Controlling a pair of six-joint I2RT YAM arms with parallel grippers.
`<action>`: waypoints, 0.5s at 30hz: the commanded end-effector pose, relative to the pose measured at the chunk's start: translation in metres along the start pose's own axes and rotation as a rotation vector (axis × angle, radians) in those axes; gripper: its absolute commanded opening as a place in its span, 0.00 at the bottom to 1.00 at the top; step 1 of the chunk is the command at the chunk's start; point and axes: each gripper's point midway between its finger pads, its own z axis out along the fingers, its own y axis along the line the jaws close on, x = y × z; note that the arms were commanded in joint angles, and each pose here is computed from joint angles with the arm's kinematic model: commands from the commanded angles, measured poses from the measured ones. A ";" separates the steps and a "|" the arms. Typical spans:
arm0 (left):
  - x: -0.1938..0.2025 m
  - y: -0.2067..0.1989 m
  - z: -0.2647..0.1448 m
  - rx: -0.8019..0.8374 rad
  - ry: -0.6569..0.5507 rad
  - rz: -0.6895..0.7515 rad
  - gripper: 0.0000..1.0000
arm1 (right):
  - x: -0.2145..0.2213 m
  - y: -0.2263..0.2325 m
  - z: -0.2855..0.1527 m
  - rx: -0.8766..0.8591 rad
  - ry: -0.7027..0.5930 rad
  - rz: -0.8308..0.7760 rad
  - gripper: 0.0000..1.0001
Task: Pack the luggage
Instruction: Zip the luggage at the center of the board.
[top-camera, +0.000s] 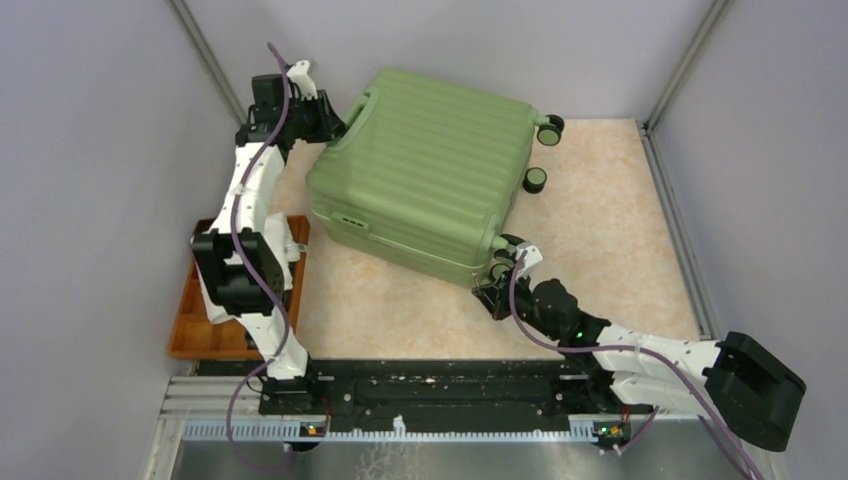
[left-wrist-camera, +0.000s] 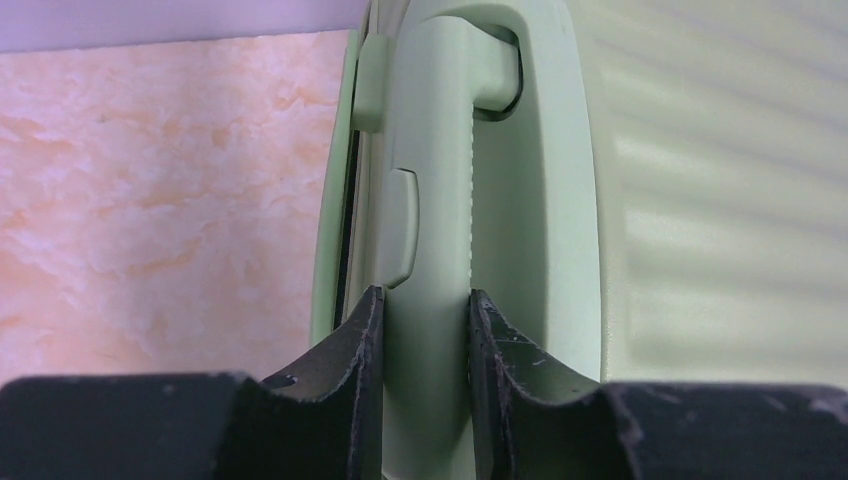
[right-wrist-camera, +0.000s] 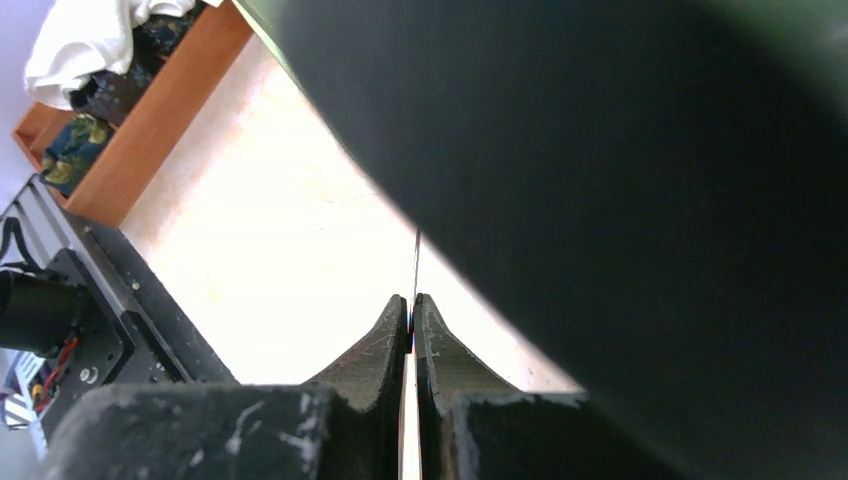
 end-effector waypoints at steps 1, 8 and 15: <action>-0.079 -0.097 -0.057 0.225 -0.275 0.001 0.00 | -0.036 0.034 0.003 -0.084 -0.096 -0.021 0.00; -0.059 -0.097 -0.051 0.194 -0.240 -0.054 0.00 | -0.041 0.059 0.003 -0.083 -0.110 -0.086 0.00; -0.063 -0.110 -0.060 0.204 -0.241 -0.056 0.00 | -0.048 0.077 0.017 -0.020 -0.139 -0.139 0.00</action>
